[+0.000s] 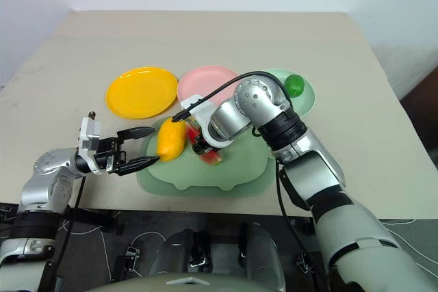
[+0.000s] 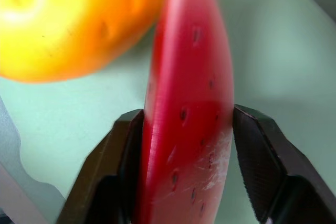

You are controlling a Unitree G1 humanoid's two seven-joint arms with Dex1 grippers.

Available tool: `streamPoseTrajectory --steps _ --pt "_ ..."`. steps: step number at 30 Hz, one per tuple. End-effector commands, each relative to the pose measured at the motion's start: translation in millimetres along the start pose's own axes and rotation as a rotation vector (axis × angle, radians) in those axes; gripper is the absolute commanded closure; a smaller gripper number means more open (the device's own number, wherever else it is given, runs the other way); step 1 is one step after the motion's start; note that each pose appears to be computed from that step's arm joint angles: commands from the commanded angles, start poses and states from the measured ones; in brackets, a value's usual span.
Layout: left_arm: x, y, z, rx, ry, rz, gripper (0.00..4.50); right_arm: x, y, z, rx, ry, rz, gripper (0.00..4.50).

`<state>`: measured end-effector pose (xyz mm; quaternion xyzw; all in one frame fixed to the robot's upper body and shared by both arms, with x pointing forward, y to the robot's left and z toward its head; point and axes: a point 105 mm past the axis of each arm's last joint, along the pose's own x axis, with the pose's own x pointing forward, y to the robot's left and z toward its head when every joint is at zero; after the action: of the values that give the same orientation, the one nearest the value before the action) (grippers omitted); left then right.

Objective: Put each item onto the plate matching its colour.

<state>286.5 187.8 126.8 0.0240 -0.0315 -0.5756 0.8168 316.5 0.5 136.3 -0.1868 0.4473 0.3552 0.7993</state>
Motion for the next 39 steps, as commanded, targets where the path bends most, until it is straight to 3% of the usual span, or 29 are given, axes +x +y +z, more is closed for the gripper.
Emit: streamPoseTrajectory --steps 1,8,17,21,24,33,39 --pt "-0.6 1.3 7.3 0.030 -0.018 0.008 0.00 -1.4 6.0 -1.8 -0.034 -0.004 0.030 2.26" --pt "-0.7 1.8 8.4 0.030 -0.016 0.006 0.00 -11.3 0.1 2.9 -0.034 -0.045 0.037 2.26" --pt "-7.8 3.9 12.2 0.046 -0.006 0.026 0.00 -68.2 -37.6 0.2 -0.072 -0.196 -0.012 2.26" --pt "-9.7 5.1 13.5 0.050 -0.006 0.038 0.00 -85.4 -50.9 15.9 0.023 -0.298 0.019 2.26" --pt "-10.1 5.4 13.8 0.051 -0.005 0.041 0.00 -91.7 -71.3 36.3 0.070 -0.392 -0.059 2.26" --pt "-7.8 4.2 15.9 0.058 -0.008 0.043 0.00 -69.8 -114.4 88.8 0.083 -0.519 -0.177 2.26" --pt "-7.5 2.6 16.5 0.058 -0.008 0.047 0.00 -45.2 -120.3 104.1 0.043 -0.544 -0.188 2.26"
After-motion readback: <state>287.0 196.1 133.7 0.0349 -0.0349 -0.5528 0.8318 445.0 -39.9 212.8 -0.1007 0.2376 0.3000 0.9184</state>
